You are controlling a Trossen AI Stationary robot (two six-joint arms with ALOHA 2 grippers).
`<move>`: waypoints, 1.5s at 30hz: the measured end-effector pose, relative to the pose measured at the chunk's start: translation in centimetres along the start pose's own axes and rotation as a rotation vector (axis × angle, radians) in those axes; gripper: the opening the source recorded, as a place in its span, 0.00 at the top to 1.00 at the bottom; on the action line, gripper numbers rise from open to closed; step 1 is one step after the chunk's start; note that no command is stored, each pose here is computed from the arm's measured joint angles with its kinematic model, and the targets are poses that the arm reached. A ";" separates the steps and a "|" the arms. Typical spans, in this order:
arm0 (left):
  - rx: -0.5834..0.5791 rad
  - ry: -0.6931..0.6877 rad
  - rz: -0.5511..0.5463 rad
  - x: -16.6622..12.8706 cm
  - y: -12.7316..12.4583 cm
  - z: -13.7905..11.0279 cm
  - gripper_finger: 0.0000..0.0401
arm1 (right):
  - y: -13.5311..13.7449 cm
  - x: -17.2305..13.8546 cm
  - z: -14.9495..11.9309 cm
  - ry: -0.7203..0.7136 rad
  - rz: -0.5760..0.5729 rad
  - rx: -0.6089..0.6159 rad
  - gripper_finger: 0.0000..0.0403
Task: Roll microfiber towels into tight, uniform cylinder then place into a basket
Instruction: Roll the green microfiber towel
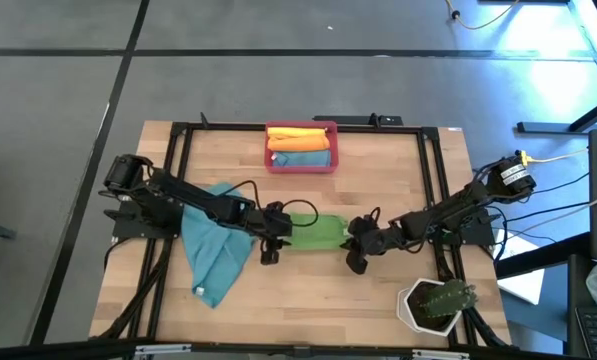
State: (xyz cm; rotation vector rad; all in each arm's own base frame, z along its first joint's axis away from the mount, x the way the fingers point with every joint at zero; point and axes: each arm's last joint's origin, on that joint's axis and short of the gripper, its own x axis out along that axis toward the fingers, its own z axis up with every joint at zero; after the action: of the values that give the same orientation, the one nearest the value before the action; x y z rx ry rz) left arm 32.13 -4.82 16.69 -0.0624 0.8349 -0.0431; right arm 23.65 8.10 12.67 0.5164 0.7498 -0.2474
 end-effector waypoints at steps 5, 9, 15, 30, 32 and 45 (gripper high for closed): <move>0.012 0.017 0.002 0.0 0.1 -0.2 0.62 | -0.3 0.1 0.3 -0.001 -0.010 0.071 0.98; 0.032 -0.005 0.027 -0.5 0.8 0.3 0.54 | -0.5 0.2 0.4 0.045 0.023 0.119 0.98; 0.070 -0.055 0.085 -1.4 1.6 1.8 0.51 | -0.6 0.3 0.5 0.049 0.017 0.181 0.97; 0.411 -0.237 0.091 0.4 -7.0 2.3 0.51 | -0.4 0.3 1.1 -0.001 0.050 0.345 0.97; 0.454 -0.199 0.149 1.6 -7.3 1.5 0.51 | -0.4 0.3 1.1 -0.008 0.039 0.345 0.97; 0.360 -0.112 0.211 6.0 -3.1 0.4 0.51 | -0.6 0.3 0.9 0.005 0.022 0.321 0.97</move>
State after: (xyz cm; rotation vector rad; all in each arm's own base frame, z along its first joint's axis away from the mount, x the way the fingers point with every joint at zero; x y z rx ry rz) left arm 36.38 -8.24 12.71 0.3592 0.7075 0.0086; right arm 24.18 7.12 12.82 0.8289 0.7118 -0.3489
